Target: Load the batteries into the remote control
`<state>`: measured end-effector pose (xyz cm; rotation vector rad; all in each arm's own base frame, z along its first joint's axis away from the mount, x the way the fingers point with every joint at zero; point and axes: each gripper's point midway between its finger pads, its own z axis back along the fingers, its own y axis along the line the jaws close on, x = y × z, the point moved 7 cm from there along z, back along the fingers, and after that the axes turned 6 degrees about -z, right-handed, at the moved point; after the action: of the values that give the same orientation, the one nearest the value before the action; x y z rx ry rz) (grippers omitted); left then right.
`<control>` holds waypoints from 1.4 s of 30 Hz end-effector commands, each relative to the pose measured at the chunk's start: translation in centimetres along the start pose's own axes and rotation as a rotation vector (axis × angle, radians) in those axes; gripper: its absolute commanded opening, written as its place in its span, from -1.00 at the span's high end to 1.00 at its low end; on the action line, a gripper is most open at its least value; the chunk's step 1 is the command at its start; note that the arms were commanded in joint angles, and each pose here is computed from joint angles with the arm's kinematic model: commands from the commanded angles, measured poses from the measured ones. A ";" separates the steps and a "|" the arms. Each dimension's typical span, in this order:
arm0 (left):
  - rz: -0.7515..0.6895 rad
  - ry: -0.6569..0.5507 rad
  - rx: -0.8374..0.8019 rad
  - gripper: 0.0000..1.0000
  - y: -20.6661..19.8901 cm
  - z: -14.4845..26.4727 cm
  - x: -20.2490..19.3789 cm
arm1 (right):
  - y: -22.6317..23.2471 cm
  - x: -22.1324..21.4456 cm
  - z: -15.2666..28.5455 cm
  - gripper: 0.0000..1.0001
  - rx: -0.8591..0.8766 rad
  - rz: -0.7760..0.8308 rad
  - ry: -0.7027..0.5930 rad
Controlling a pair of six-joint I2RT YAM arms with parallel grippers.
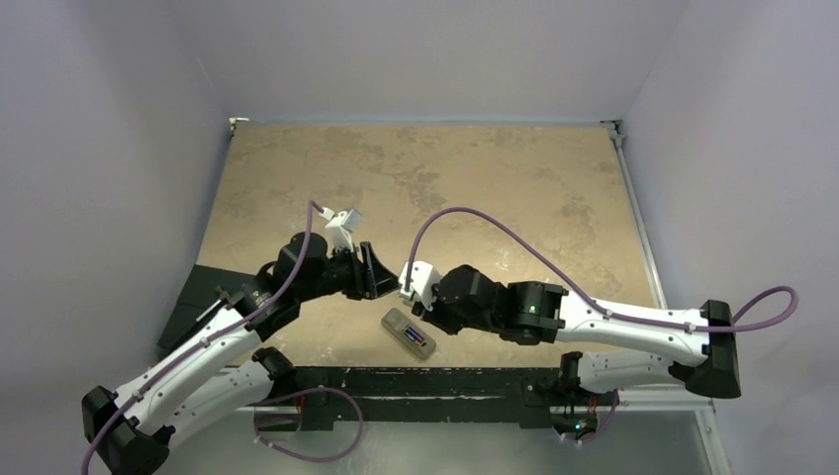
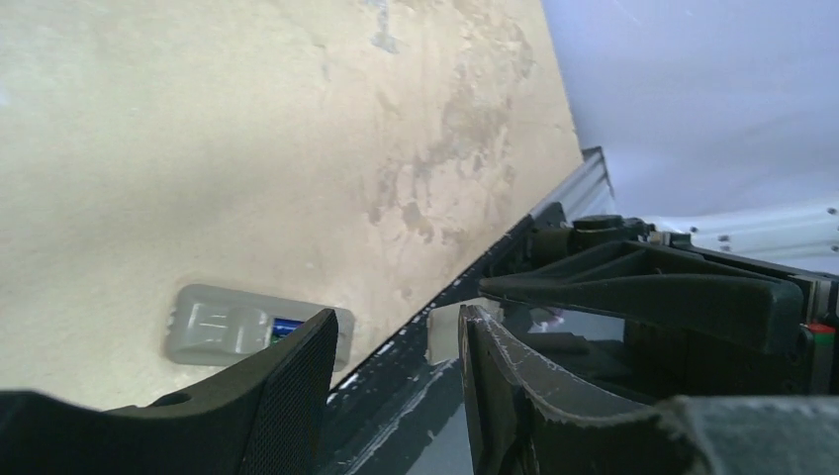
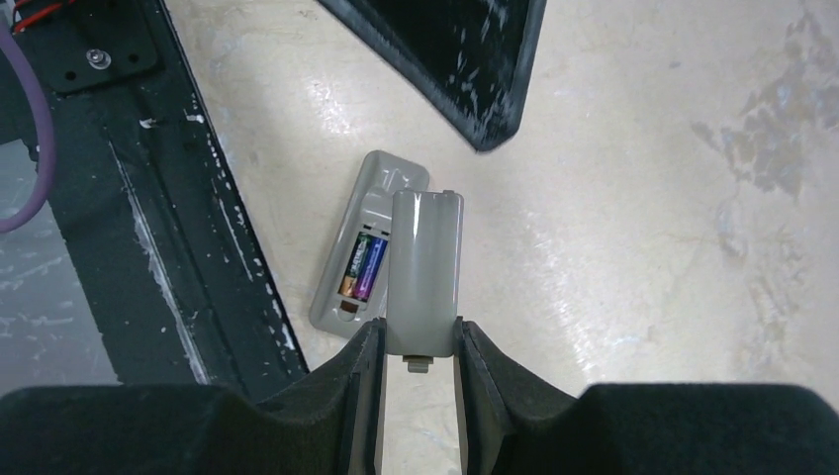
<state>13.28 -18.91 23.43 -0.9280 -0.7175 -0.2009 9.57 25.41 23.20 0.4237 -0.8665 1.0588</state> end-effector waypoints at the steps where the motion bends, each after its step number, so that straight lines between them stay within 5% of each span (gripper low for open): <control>1: -0.065 -0.058 0.151 0.04 0.9 1.1 1.4 | 0.9 0.6 0.4 0.55 0.036 -0.117 0.008; 18: -0.168 -0.147 0.367 0.04 2.4 3.4 3.0 | 3.0 -3.5 -1.9 0.54 0.070 -0.250 0.306; 42: -0.296 -0.312 0.517 -0.04 2.9 7.5 4.9 | 3.9 -4.2 -7.9 0.56 0.061 -0.237 0.479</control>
<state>14.55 -11.75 26.09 -0.4116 -1.0511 -0.1292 7.82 29.10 13.45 0.2596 -0.3266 0.9357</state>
